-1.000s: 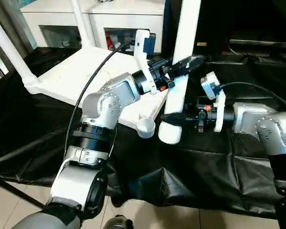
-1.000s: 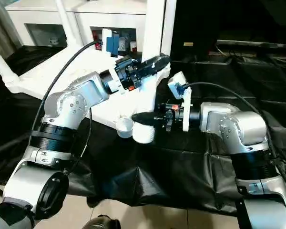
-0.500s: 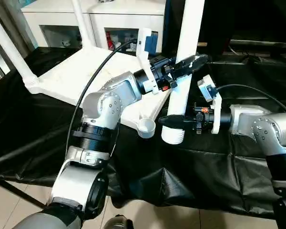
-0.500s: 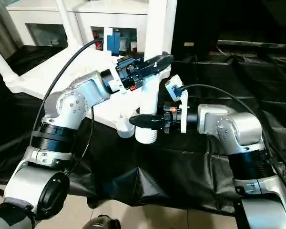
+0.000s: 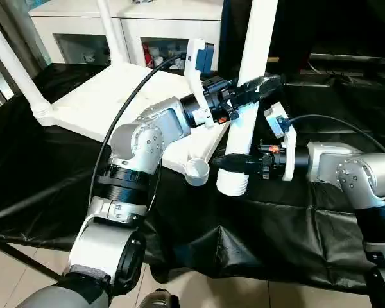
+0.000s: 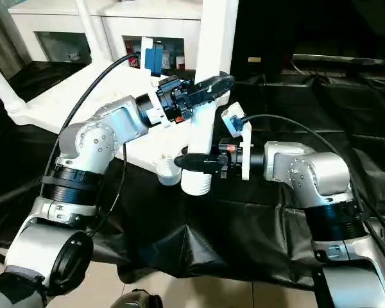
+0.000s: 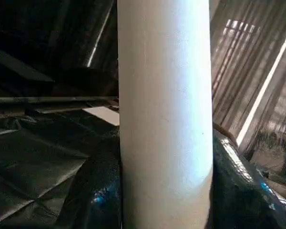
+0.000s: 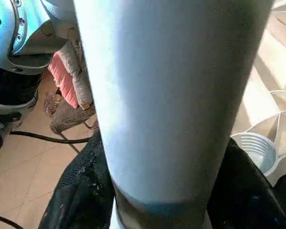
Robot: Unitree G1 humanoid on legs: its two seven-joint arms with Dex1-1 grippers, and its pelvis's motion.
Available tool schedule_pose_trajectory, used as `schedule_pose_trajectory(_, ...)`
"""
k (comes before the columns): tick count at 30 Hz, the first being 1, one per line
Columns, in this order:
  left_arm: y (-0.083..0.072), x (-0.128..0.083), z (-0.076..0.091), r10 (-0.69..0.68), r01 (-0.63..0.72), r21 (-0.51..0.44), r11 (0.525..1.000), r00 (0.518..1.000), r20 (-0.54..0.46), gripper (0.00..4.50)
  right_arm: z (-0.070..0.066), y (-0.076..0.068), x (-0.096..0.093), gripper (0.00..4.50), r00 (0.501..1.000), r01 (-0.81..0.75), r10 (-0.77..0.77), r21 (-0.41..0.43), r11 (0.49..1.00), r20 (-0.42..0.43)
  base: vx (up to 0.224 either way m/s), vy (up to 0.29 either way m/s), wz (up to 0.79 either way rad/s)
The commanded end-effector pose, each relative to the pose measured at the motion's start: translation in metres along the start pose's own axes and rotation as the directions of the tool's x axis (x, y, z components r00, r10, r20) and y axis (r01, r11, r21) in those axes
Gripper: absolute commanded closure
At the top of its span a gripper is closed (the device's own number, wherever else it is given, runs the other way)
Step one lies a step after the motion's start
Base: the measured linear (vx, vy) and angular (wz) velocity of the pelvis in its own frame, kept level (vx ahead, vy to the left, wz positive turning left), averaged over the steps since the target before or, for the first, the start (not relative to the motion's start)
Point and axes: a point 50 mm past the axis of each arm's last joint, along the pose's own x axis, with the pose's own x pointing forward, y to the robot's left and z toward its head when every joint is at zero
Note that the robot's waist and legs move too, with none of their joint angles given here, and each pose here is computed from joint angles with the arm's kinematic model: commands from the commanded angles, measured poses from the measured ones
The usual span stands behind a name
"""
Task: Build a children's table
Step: Pick table leg
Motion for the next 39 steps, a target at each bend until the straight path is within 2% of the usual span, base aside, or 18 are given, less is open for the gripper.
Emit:
schedule_pose_trajectory(1,-0.006,0.001,0.007,-0.038,0.038,0.019,0.999,0.999,0.022,2.66,0.006,0.001,0.0,2.52,1.0,-0.003,0.003,-0.013,1.0,0.007,0.0,0.0,0.0)
schedule_pose_trajectory(5,-0.005,0.0,0.007,-0.019,0.019,0.033,0.999,1.0,0.02,2.66,0.006,0.001,0.0,2.53,1.0,-0.002,0.002,-0.013,1.0,0.016,0.0,0.0,0.0)
schedule_pose_trajectory(7,-0.001,-0.001,0.009,0.011,-0.011,0.009,1.0,0.999,0.046,1.96,0.005,0.001,0.0,2.54,1.0,-0.001,0.001,-0.018,1.0,0.022,0.0,0.0,0.0)
schedule_pose_trajectory(9,-0.001,-0.002,0.01,0.011,-0.011,0.0,1.0,0.998,0.058,1.94,0.005,0.001,0.0,2.54,1.0,-0.004,0.004,-0.023,1.0,0.027,0.0,0.0,0.0)
schedule_pose_trajectory(13,0.006,-0.006,0.02,0.082,-0.086,0.014,0.996,0.982,0.168,1.5,0.006,0.001,0.0,2.55,0.999,-0.005,0.006,-0.035,0.999,0.037,0.0,0.0,0.0)
schedule_pose_trajectory(15,0.008,-0.009,0.026,0.097,-0.099,-0.002,0.995,0.97,0.224,1.49,0.006,0.001,-0.001,2.55,0.999,-0.002,0.003,-0.041,0.999,0.041,0.0,0.0,0.0)
schedule_pose_trajectory(17,0.01,-0.014,0.039,0.107,-0.094,-0.054,0.994,0.939,0.328,1.49,0.007,0.001,-0.002,2.55,0.999,0.003,0.0,-0.05,0.999,0.052,0.0,0.0,0.0)
schedule_pose_trajectory(19,0.01,-0.018,0.045,0.105,-0.084,-0.071,0.994,0.919,0.381,1.49,0.008,0.001,-0.003,2.56,0.998,0.005,-0.001,-0.057,0.998,0.061,0.0,0.0,0.0)
schedule_pose_trajectory(22,0.015,-0.031,0.061,0.132,-0.096,-0.097,0.991,0.86,0.492,1.49,0.01,0.0,-0.005,2.56,0.994,0.034,-0.026,-0.083,0.996,0.104,0.0,0.0,0.0)
schedule_pose_trajectory(24,0.023,-0.038,0.061,0.178,-0.184,-0.029,0.982,0.876,0.448,1.49,0.012,-0.003,-0.007,2.56,0.985,0.102,-0.086,-0.107,0.989,0.15,0.0,0.0,0.0)
schedule_pose_trajectory(26,0.032,-0.043,0.051,0.243,-0.298,0.143,0.944,0.919,0.309,1.49,0.013,-0.008,-0.011,2.56,0.966,0.185,-0.162,-0.1,0.978,0.201,0.0,0.0,0.0)
schedule_pose_trajectory(29,0.044,-0.055,0.033,0.316,-0.331,0.387,0.861,0.943,0.105,1.49,0.011,-0.013,-0.017,2.56,0.929,0.29,-0.261,-0.075,0.954,0.264,0.0,0.0,0.0)
schedule_pose_trajectory(31,0.047,-0.06,0.029,0.34,-0.333,0.423,0.843,0.939,0.061,1.49,0.009,-0.014,-0.019,2.56,0.91,0.331,-0.3,-0.065,0.941,0.285,0.0,0.0,0.0)
schedule_pose_trajectory(33,0.055,-0.071,0.022,0.403,-0.359,0.464,0.809,0.915,0.007,1.49,0.002,-0.019,-0.02,2.57,0.875,0.427,-0.386,-0.089,0.9,0.292,0.0,0.0,0.0)
schedule_pose_trajectory(34,0.062,-0.078,0.014,0.449,-0.361,0.517,0.776,0.892,-0.051,1.49,-0.003,-0.022,-0.019,2.57,0.852,0.477,-0.431,-0.101,0.873,0.296,0.0,0.0,0.0)
schedule_pose_trajectory(36,0.066,-0.083,0.006,0.484,-0.347,0.567,0.747,0.869,-0.106,1.49,-0.006,-0.024,-0.018,2.57,0.831,0.514,-0.464,-0.104,0.852,0.306,0.0,0.0,0.0)
schedule_pose_trajectory(37,0.071,-0.089,-0.002,0.516,-0.307,0.631,0.712,0.839,-0.175,1.49,-0.008,-0.025,-0.017,2.57,0.809,0.546,-0.494,-0.097,0.832,0.319,0.0,0.0,0.0)
schedule_pose_trajectory(39,0.076,-0.098,-0.014,0.536,-0.213,0.695,0.687,0.794,-0.286,1.49,-0.01,-0.027,-0.015,2.57,0.777,0.585,-0.527,-0.087,0.806,0.346,0.0,0.0,0.0)
